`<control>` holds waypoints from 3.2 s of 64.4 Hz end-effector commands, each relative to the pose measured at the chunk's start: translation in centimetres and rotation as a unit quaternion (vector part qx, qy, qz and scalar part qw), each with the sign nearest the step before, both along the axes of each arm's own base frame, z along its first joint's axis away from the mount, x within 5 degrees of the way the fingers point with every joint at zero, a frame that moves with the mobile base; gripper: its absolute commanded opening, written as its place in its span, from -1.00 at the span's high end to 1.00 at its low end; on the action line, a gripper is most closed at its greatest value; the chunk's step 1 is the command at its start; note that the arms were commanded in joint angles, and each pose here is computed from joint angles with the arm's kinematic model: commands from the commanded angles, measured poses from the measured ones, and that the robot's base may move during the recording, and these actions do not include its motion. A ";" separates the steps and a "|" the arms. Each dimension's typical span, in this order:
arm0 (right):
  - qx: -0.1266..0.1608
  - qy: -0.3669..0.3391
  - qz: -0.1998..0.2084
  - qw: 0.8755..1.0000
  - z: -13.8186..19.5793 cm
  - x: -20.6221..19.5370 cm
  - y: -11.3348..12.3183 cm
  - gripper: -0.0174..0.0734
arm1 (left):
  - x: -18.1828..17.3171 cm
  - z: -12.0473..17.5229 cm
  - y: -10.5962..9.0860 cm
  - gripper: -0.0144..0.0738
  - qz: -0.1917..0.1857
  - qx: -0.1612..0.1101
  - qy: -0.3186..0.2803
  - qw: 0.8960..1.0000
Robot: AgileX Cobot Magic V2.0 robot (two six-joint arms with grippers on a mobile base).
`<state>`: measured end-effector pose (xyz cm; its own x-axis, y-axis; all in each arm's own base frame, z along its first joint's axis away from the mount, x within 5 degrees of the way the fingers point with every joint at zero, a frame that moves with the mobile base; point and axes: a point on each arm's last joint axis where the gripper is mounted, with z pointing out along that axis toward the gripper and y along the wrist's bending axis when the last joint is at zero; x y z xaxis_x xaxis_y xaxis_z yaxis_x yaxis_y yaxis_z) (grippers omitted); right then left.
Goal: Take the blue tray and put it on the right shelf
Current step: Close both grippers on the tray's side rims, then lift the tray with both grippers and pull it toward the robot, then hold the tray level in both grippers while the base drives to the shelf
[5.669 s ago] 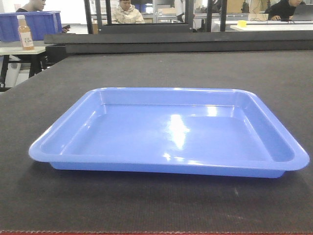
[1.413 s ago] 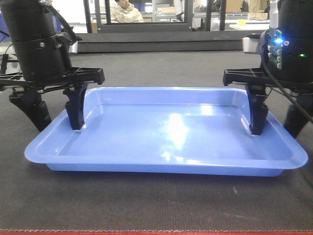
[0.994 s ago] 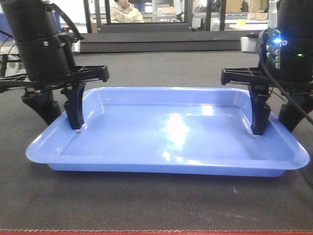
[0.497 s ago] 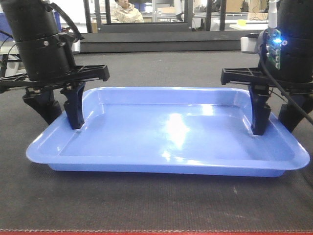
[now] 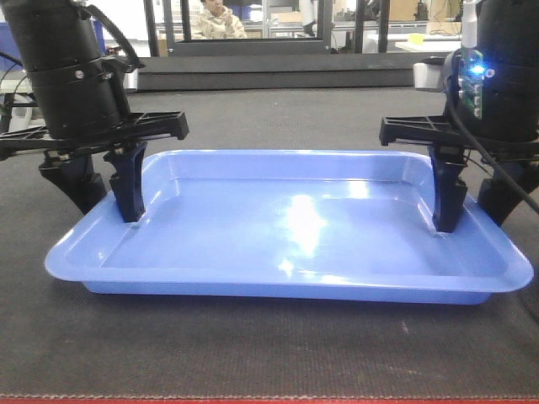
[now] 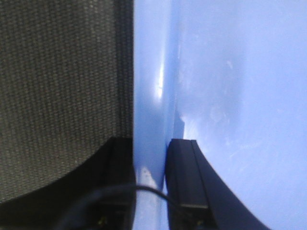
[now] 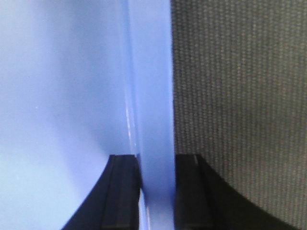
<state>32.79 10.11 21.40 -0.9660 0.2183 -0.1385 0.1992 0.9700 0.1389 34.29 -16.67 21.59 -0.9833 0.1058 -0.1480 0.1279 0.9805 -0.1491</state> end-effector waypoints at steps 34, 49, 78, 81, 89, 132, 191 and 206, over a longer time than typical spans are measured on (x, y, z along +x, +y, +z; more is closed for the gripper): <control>-0.017 -0.106 0.045 0.993 9.8 -1.6 1.5 0.08 | -2.9 11.4 1.5 0.55 0.055 -0.022 -0.089 0.994; 0.006 -0.125 0.060 0.990 12.8 -5.4 3.6 0.08 | -8.5 14.1 2.1 0.55 0.077 0.018 -0.116 0.990; 0.034 -0.137 0.064 0.988 11.6 -13.3 4.3 0.08 | -16.6 11.9 3.8 0.55 0.097 -0.013 -0.095 0.991; 0.036 -0.136 0.066 0.988 11.3 -13.8 4.3 0.08 | -16.9 11.7 3.9 0.55 0.098 -0.016 -0.093 0.991; 0.037 -0.133 0.066 0.988 10.8 -14.1 4.2 0.08 | -17.3 11.5 4.3 0.55 0.097 -0.019 -0.095 0.991; 0.033 -0.128 0.066 0.989 10.8 -14.2 4.1 0.08 | -17.6 11.3 4.3 0.55 0.064 -0.005 -0.085 0.994; 0.033 -0.128 0.066 0.989 10.8 -14.2 4.1 0.08 | -17.6 11.3 4.3 0.55 0.064 -0.005 -0.085 0.994; 0.033 -0.128 0.066 0.989 10.8 -14.2 4.1 0.08 | -17.5 11.3 4.3 0.55 0.064 -0.005 -0.084 0.994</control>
<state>18.66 14.43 30.61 -0.9470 0.0930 -0.3073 0.0341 0.9809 0.1917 17.06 -12.38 31.67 -0.9616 -0.0172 -0.2738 0.0144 0.9935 -0.1128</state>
